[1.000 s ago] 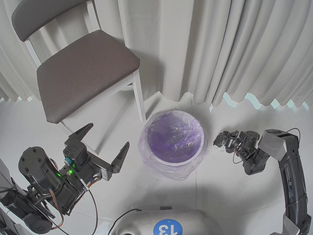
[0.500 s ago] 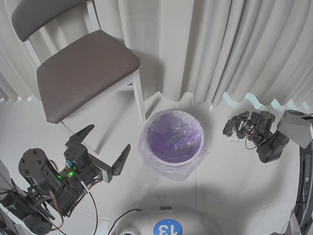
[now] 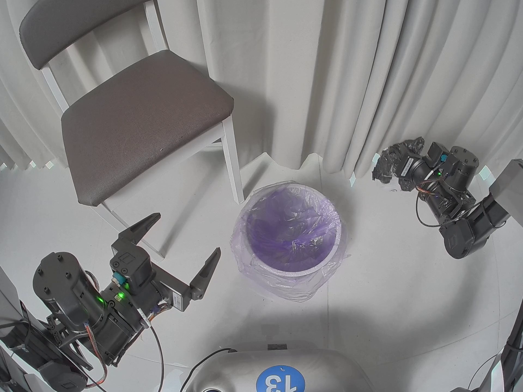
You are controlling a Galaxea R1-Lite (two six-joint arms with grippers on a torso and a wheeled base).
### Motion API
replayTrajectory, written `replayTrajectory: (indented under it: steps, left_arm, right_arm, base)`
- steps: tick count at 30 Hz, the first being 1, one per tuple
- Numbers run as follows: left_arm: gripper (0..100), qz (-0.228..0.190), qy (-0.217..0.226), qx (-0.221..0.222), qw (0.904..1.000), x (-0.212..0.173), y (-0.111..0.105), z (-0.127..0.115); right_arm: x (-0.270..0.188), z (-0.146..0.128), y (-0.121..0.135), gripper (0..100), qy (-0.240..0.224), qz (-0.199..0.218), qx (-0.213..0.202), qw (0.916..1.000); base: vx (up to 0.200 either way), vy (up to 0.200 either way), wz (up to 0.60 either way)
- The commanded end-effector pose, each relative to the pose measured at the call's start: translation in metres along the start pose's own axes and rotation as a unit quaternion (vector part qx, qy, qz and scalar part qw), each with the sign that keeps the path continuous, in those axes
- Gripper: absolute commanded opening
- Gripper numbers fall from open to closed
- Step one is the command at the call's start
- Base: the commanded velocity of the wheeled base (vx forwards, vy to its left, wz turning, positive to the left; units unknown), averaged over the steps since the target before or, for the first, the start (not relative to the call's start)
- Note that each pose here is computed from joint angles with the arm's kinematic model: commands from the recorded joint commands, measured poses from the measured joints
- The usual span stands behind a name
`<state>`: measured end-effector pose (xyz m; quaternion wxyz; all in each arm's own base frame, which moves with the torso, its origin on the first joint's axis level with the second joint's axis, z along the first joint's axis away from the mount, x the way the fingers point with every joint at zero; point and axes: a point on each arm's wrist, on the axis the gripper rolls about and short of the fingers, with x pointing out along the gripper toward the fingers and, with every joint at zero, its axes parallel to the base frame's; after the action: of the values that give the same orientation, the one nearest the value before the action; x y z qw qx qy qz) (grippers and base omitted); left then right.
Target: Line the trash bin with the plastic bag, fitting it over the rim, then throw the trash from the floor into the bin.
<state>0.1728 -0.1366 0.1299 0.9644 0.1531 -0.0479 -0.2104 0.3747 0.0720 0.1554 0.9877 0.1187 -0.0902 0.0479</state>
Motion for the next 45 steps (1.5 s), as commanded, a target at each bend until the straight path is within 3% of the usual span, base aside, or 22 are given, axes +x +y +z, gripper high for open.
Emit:
replayTrajectory:
  steps: [1, 4, 8, 13, 29, 34, 45]
  left_arm:
    - [100, -0.002, -0.008, -0.002, 1.0, -0.002, -0.001, 0.002]
    - [100, -0.001, -0.011, -0.002, 0.9999, -0.003, 0.0, 0.003]
    - [100, -0.004, -0.011, 0.001, 0.9999, -0.004, -0.001, 0.003]
    - [100, -0.008, -0.013, 0.004, 0.9999, -0.005, -0.002, 0.004]
    - [100, -0.003, -0.006, 0.012, 0.9999, -0.006, 0.0, 0.001]
    - [100, 0.018, -0.029, 0.008, 0.9994, -0.011, 0.011, 0.011]
    - [100, 0.006, -0.01, 0.01, 0.9999, -0.01, 0.006, 0.002]
  right_arm:
    - [-0.026, 0.034, 0.044, 0, -0.05, 0.05, 0.022, 0.9973]
    - [-0.038, 0.034, 0.067, 0, -0.063, 0.077, 0.034, 0.9944]
    - [-0.062, 0.02, 0.095, 0, -0.032, 0.113, 0.029, 0.9927]
    - [-0.08, 0.011, 0.122, 0, -0.024, 0.148, 0.018, 0.9885]
    - [-0.088, 0.006, 0.132, 0, -0.02, 0.164, 0.015, 0.9862]
    - [-0.081, -0.02, 0.133, 0, 0.014, 0.162, 0.02, 0.9865]
    - [-0.086, -0.023, 0.133, 0, 0.021, 0.163, 0.016, 0.9863]
  base:
    - [0.0, 0.0, 0.0]
    - [0.0, 0.0, 0.0]
    - [0.0, 0.0, 0.0]
    - [0.0, 0.0, 0.0]
    - [0.0, 0.0, 0.0]
    - [0.0, 0.0, 0.0]
    - [0.0, 0.0, 0.0]
